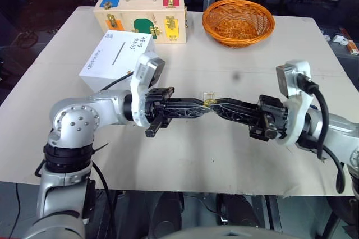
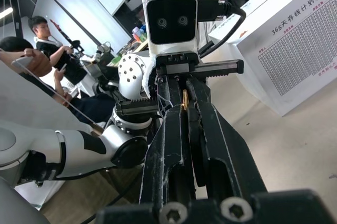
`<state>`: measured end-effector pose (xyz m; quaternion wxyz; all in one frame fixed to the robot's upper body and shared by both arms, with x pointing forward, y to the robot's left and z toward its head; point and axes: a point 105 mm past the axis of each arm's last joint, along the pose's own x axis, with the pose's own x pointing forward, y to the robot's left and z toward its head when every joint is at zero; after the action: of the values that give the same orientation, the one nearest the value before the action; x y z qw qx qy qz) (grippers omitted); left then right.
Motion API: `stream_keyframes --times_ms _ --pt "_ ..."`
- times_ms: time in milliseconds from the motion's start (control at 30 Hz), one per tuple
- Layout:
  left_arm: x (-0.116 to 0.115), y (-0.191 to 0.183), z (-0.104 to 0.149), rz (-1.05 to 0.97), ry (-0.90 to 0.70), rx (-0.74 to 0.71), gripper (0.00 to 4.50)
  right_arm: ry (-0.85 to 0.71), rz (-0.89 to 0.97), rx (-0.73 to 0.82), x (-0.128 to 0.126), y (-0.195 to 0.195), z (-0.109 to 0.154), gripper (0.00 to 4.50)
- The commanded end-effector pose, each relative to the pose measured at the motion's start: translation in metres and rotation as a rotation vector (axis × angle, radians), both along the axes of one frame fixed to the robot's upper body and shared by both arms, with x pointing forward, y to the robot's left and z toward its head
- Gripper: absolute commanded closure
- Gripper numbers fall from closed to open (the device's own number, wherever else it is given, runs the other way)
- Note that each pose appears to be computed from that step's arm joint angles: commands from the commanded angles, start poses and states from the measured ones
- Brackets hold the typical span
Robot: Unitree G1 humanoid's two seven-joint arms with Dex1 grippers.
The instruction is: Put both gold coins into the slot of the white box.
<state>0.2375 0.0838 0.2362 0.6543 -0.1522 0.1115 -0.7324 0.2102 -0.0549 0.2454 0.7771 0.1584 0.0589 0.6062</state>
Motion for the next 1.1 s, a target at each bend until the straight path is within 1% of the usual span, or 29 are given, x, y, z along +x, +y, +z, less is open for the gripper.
stream_keyframes --times_ms 33,433,467,700,1100 --pt "-0.002 0.002 0.007 0.007 -0.046 -0.013 4.14 -0.034 0.021 0.027 -0.009 0.000 0.010 4.50" --pt "-0.001 -0.001 0.009 0.006 -0.049 -0.018 4.14 -0.026 0.018 0.029 -0.010 0.001 0.009 4.50" --pt "-0.001 -0.002 0.010 0.004 -0.050 -0.020 4.33 -0.024 0.020 0.031 -0.011 0.001 0.009 4.50" --pt "-0.003 -0.007 0.013 -0.011 -0.056 -0.033 4.33 -0.003 0.031 0.036 -0.012 0.005 0.006 4.50" --pt "0.005 -0.015 0.022 0.029 -0.091 -0.060 4.33 0.005 0.024 0.033 -0.012 0.003 0.006 4.50"
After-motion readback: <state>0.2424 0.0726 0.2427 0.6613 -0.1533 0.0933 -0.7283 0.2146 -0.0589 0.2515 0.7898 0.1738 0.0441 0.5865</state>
